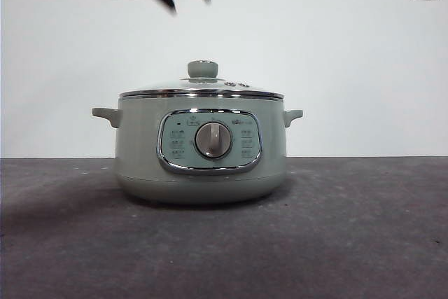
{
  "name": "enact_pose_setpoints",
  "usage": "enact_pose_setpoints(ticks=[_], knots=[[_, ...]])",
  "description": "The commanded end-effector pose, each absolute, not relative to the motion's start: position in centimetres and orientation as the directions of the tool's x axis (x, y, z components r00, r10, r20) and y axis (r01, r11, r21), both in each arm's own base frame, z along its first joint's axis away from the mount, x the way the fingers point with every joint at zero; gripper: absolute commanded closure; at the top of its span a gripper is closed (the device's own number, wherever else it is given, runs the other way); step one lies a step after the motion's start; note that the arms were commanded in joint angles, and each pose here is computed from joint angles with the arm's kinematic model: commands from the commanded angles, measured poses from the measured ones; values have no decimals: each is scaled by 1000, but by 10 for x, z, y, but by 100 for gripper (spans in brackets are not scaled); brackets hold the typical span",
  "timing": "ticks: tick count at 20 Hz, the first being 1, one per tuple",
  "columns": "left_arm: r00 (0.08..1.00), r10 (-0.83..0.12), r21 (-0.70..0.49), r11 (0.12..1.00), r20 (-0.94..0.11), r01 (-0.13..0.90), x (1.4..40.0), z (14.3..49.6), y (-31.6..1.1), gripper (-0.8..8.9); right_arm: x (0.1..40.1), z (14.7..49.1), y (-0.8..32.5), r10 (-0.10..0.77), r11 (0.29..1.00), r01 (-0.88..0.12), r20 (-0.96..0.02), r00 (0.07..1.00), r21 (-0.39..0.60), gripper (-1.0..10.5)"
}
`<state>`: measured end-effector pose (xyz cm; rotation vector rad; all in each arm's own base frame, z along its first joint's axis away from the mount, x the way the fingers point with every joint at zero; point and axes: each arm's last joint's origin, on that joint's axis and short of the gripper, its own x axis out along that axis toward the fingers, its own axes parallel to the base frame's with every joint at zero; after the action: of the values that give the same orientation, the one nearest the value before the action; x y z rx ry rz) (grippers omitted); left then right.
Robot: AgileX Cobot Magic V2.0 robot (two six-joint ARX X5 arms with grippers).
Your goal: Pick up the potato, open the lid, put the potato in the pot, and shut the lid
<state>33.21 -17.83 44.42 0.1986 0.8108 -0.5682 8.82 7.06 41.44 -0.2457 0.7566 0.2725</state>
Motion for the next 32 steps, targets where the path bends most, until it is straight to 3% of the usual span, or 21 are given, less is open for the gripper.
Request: enact_pose_setpoints(ticks=[1, 6, 12, 17, 19, 22, 25, 28, 32], knots=[[599, -462, -70, 825, -653, 560, 293, 481, -168, 813, 88, 411, 70, 129, 933, -328, -719, 683, -144, 947], [689, -574, -56, 784, -443, 618, 194, 549, -128, 816, 90, 410, 72, 122, 932, -329, -726, 677, -150, 947], [735, -611, -38, 776, -294, 629, 131, 577, -89, 816, 93, 409, 75, 117, 931, -330, -731, 672, -154, 947], [828, -445, 234, 813, -342, 533, 139, 568, -81, 816, 94, 408, 76, 114, 931, -331, -734, 669, -157, 947], [823, -379, 278, 811, -422, 516, 147, 547, -81, 816, 94, 408, 76, 114, 931, -331, -734, 669, -157, 947], [829, -345, 152, 881, -439, 447, 162, 509, -73, 816, 94, 408, 76, 112, 931, -329, -734, 670, -158, 947], [914, -291, 93, 940, -283, 329, 156, 452, -44, 816, 94, 408, 76, 112, 931, -329, -734, 670, -158, 947], [968, -228, 61, 970, -109, 235, 129, 371, -21, 816, 94, 408, 76, 112, 931, -329, -734, 670, -158, 947], [987, -108, 62, 991, -121, 117, 105, 270, -7, 816, 94, 408, 76, 112, 931, -329, -734, 670, -158, 946]])
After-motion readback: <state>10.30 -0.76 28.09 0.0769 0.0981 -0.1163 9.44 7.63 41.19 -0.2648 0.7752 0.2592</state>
